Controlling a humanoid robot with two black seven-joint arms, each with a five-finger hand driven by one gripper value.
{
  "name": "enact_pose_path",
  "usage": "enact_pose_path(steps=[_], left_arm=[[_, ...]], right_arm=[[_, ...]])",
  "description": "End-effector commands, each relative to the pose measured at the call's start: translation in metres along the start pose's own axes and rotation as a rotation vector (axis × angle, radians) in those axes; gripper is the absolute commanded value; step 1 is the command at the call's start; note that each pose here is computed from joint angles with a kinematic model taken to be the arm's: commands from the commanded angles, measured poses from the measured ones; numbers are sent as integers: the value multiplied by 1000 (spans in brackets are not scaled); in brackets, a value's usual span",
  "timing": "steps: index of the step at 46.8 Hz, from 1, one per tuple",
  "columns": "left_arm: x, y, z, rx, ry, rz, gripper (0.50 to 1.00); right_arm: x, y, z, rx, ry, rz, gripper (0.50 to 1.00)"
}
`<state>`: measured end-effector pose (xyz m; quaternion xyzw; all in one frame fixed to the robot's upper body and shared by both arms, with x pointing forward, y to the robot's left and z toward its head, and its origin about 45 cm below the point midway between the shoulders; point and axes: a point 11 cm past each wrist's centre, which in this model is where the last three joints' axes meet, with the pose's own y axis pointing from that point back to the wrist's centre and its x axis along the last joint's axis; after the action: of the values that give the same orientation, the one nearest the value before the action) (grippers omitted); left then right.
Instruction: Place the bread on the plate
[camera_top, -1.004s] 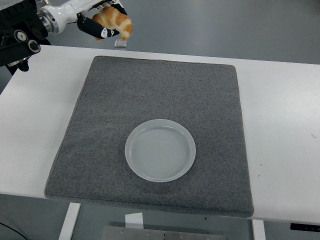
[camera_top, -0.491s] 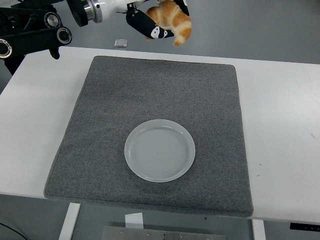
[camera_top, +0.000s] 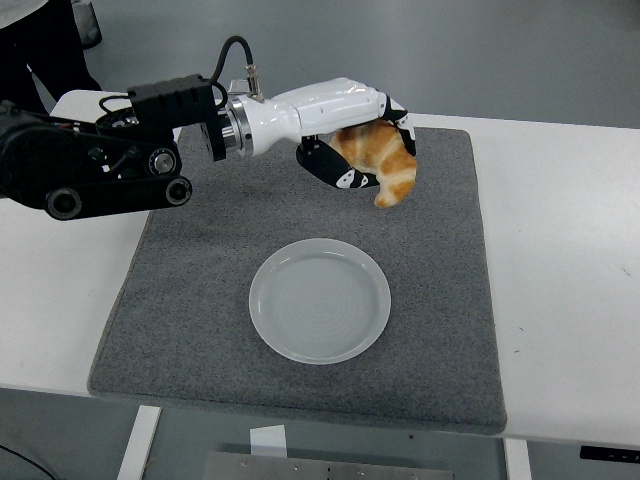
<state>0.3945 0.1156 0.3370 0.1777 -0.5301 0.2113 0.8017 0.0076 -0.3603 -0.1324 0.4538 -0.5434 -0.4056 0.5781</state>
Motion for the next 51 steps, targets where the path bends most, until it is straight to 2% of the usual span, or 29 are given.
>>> enact_pose_path(steps=[1, 12, 23, 33, 51], left_arm=[[-21, 1, -1, -3, 18, -16, 500], [-81, 11, -3, -8, 63, -50, 500], [-119, 29, -13, 19, 77, -77, 500], [-137, 32, -14, 22, 94, -67, 500], [-150, 40, -18, 47, 118, -59, 500]], right_arm=[[0, 0, 0, -1, 0, 1, 952], [0, 0, 0, 1, 0, 0, 952], [0, 0, 0, 1, 0, 0, 952], [0, 0, 0, 1, -2, 0, 952], [0, 0, 0, 1, -2, 0, 952]])
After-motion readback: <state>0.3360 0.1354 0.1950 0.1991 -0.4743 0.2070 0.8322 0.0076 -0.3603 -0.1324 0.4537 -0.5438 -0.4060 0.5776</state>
